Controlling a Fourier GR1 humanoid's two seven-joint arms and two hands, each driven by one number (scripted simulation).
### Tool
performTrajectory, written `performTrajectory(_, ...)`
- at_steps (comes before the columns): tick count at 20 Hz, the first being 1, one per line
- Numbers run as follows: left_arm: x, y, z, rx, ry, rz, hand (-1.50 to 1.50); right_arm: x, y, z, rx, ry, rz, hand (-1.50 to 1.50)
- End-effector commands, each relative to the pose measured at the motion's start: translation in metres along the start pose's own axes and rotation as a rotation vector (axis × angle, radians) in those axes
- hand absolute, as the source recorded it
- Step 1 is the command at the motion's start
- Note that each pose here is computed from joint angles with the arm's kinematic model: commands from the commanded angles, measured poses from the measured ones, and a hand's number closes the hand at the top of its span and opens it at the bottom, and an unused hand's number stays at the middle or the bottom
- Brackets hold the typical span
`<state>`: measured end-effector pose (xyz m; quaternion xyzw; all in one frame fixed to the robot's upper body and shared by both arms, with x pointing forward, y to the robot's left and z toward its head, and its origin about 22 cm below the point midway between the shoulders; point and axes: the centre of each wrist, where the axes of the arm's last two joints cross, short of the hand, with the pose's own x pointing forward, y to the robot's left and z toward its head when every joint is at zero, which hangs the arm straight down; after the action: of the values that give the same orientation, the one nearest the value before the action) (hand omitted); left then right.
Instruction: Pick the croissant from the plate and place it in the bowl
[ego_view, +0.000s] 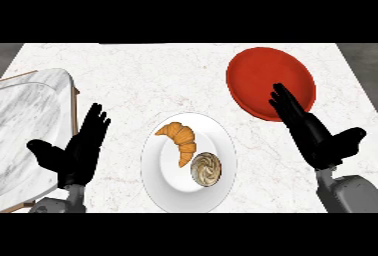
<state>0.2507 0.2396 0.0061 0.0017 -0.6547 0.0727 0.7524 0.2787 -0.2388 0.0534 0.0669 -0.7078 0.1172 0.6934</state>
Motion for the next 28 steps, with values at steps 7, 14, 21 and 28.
performTrajectory(7, 0.016, -0.027, -0.008, -0.246, -0.031, -0.049, 0.00, 0.025, -0.021, -0.011, -0.134, -0.136, 0.740, 1.50)
performTrajectory(14, 0.012, -0.035, -0.005, -0.378, -0.018, -0.038, 0.00, -0.013, 0.129, 0.003, -0.002, -0.426, 0.575, -1.50)
performTrajectory(21, 0.005, -0.029, -0.005, -0.327, -0.012, -0.033, 0.00, 0.009, 0.139, -0.006, -0.059, -0.228, 1.012, -1.50)
performTrajectory(28, 0.016, -0.045, -0.011, -0.337, -0.058, -0.032, 0.00, 0.069, 0.204, -0.009, -0.002, 0.062, 1.172, -1.50)
